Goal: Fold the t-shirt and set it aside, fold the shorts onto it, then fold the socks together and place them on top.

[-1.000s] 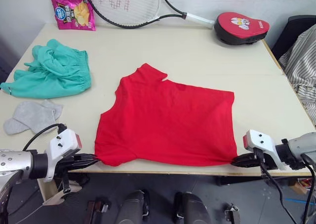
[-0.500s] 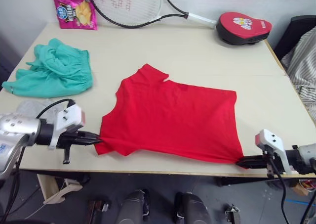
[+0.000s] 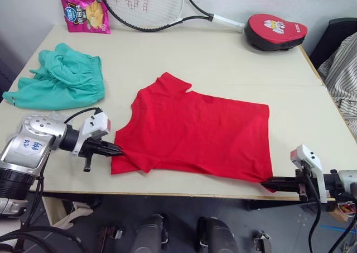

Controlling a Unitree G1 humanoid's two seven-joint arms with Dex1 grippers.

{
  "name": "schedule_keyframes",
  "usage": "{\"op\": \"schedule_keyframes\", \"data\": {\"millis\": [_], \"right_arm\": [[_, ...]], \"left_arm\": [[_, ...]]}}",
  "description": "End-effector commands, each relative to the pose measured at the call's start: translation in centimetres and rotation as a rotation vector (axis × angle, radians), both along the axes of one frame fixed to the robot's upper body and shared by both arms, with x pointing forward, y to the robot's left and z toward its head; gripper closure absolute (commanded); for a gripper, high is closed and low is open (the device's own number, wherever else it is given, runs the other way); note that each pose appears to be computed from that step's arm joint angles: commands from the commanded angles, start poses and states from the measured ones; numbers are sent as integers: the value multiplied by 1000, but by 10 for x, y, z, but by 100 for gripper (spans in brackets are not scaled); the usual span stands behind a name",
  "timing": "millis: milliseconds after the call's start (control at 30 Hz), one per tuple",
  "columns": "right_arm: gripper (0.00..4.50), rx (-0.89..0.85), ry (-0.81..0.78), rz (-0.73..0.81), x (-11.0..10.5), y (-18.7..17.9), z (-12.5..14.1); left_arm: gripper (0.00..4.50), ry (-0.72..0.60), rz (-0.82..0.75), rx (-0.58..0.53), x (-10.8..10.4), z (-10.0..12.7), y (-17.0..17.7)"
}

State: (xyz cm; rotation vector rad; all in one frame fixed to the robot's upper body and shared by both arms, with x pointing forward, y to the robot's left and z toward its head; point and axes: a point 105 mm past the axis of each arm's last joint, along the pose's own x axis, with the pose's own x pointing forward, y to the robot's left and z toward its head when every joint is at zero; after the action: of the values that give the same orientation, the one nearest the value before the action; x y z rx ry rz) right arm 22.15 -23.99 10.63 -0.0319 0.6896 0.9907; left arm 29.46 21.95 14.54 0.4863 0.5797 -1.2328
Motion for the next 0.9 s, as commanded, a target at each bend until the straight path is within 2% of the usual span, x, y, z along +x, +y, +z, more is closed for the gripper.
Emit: {"op": "schedule_keyframes", "data": {"millis": [33,133,167,300,433,500,600,633,667,733,833,900], "right_arm": [[447,47,-44,-35,5,5,11],[450,56,-56,-78,7,4,12],[400,52,-66,-96,8,2,13],[273,31,-87,-156,4,-12,17],[130,-4,-133,-210,-1,-28,26],[65,-23,-177,-239,-1,-36,31],[65,-35,-321,-257,6,-39,53],[63,-33,-359,-245,8,-37,59],[84,-21,-371,-208,6,-29,64],[125,-19,-371,-101,-1,-9,68],[235,-7,-348,47,-12,26,60],[297,10,-349,131,-19,53,48]], "left_arm": [[450,-31,16,-40,5,4,-1],[386,-70,55,-63,13,0,0],[355,-87,74,-86,16,1,0],[228,-144,148,-221,26,10,-2],[102,-281,260,-260,40,18,9],[100,-325,310,-278,44,21,17],[100,-391,333,-342,38,34,30],[119,-402,310,-354,32,37,30],[142,-383,266,-365,22,39,28],[193,-350,165,-318,2,35,24],[294,-266,21,-211,-26,17,17],[355,-237,-35,-199,-37,9,8]]}}
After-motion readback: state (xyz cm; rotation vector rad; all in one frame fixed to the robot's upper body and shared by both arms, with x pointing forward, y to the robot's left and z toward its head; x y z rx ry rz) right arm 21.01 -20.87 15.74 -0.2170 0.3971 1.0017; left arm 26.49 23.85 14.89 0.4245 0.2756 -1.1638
